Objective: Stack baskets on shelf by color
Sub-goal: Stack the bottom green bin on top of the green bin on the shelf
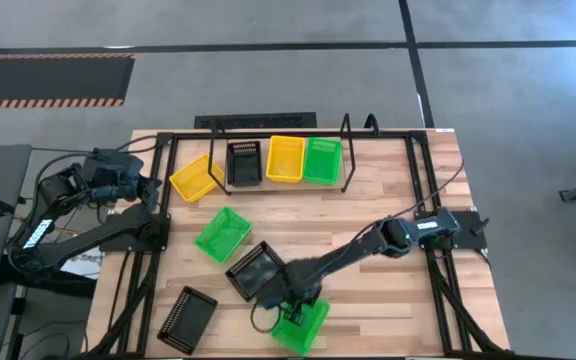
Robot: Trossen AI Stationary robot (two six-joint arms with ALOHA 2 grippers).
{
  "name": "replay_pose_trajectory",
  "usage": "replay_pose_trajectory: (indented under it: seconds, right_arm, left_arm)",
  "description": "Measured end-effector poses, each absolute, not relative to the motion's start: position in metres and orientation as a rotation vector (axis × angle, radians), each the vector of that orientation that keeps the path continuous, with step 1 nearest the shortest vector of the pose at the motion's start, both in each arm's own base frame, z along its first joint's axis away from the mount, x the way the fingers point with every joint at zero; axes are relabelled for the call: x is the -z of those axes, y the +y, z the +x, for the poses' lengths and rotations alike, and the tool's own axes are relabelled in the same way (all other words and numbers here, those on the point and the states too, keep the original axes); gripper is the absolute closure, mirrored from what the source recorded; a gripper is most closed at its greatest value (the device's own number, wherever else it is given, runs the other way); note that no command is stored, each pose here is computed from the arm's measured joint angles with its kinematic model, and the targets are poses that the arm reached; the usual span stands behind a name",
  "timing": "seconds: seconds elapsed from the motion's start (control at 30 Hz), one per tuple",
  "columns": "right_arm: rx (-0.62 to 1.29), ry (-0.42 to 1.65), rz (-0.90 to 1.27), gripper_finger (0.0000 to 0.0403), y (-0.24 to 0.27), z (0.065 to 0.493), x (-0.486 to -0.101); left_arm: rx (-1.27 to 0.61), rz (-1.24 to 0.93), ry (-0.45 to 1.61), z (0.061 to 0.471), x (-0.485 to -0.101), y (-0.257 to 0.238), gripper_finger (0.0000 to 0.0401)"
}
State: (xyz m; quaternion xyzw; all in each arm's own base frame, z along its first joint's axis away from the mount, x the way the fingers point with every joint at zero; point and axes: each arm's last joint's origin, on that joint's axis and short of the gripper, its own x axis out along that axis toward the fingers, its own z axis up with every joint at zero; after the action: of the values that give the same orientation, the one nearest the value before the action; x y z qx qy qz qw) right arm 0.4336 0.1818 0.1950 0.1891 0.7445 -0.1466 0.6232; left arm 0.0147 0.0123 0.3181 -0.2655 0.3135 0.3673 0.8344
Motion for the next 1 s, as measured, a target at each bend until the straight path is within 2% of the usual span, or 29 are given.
replay_pose_trajectory:
  seconds: [0.07,0.23,0.4,0.53,0.77,1.0]
  right_arm:
    - [0.378,1.668,0.411,0.0397,0.165,0.431,-0.216]
    - [0.466,1.404,0.402,0.0399,0.119,0.42,-0.289]
    - [0.581,1.132,0.357,0.04,0.068,0.39,-0.363]
    - [0.636,0.99,0.289,0.04,0.025,0.362,-0.408]
    - [0.654,0.851,0.18,0.04,-0.048,0.331,-0.45]
    - [0.392,0.826,0.075,0.04,-0.122,0.322,-0.457]
  left_arm:
    - [-0.778,-0.562,0.664,0.015,-0.318,0.012,0.0401]
    - [-0.779,-0.562,0.664,0.015,-0.318,0.012,0.0401]
    - [-0.779,-0.562,0.664,0.015,-0.318,0.012,0.0401]
    - [-0.774,-0.551,0.668,0.015,-0.318,0.012,0.0401]
    - [-0.767,-0.533,0.675,0.015,-0.318,0.012,0.0401]
    - [-0.782,-0.543,0.67,0.015,-0.318,0.013,0.0401]
